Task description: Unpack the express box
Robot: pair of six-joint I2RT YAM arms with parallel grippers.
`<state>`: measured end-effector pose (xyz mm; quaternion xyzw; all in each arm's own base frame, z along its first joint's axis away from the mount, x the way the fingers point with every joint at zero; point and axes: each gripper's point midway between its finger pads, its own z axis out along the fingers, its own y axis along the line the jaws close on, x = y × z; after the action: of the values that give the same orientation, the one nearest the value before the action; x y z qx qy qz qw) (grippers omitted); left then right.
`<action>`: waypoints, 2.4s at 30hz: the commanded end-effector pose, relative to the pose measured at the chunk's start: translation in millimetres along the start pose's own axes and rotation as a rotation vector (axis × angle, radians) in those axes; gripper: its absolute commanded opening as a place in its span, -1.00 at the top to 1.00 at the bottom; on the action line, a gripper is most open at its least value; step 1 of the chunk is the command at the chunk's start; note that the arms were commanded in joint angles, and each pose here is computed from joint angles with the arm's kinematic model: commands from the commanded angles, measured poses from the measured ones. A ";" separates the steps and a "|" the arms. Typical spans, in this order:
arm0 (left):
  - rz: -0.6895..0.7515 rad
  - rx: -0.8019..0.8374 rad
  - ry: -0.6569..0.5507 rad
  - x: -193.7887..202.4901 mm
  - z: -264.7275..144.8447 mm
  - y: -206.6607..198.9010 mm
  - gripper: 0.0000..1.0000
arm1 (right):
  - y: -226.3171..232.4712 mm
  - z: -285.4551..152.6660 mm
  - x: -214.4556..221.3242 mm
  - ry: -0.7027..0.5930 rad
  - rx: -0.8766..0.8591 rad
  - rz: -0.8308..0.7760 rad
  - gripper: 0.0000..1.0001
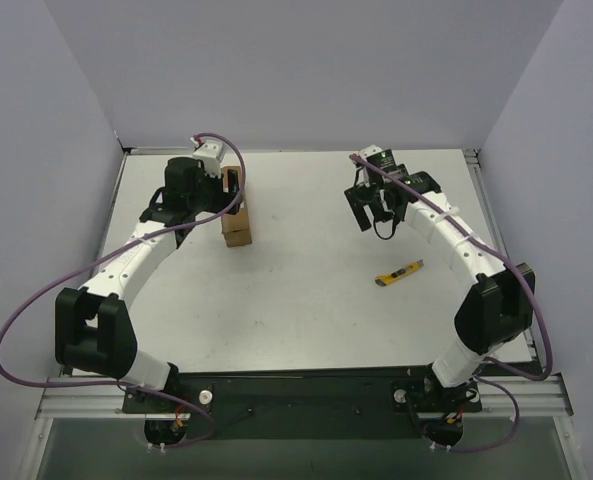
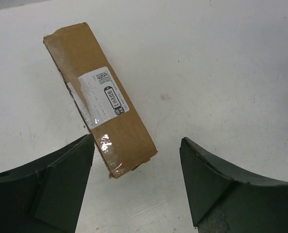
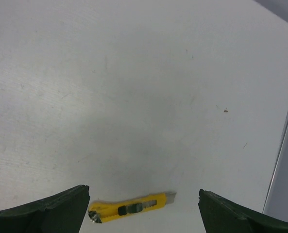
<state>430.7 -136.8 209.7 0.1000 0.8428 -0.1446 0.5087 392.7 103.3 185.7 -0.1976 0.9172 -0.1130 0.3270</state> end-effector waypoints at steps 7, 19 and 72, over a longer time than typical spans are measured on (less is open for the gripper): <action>0.048 -0.019 -0.034 -12.5 -11.5 3.1 -0.61 | -40.2 17.3 114.4 0.383 -0.079 0.530 -0.69; 0.119 -0.049 0.074 7.1 -23.1 11.0 -0.58 | 15.6 55.2 150.1 0.654 -0.264 0.692 -0.64; 0.226 -0.082 0.165 41.3 -28.3 19.0 -0.58 | 83.4 97.3 99.2 0.547 -0.390 0.111 -0.34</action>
<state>392.5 -111.8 165.0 0.1775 0.8875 -0.0528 0.4220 354.0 136.2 12.1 -0.1421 0.9889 0.0396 0.0204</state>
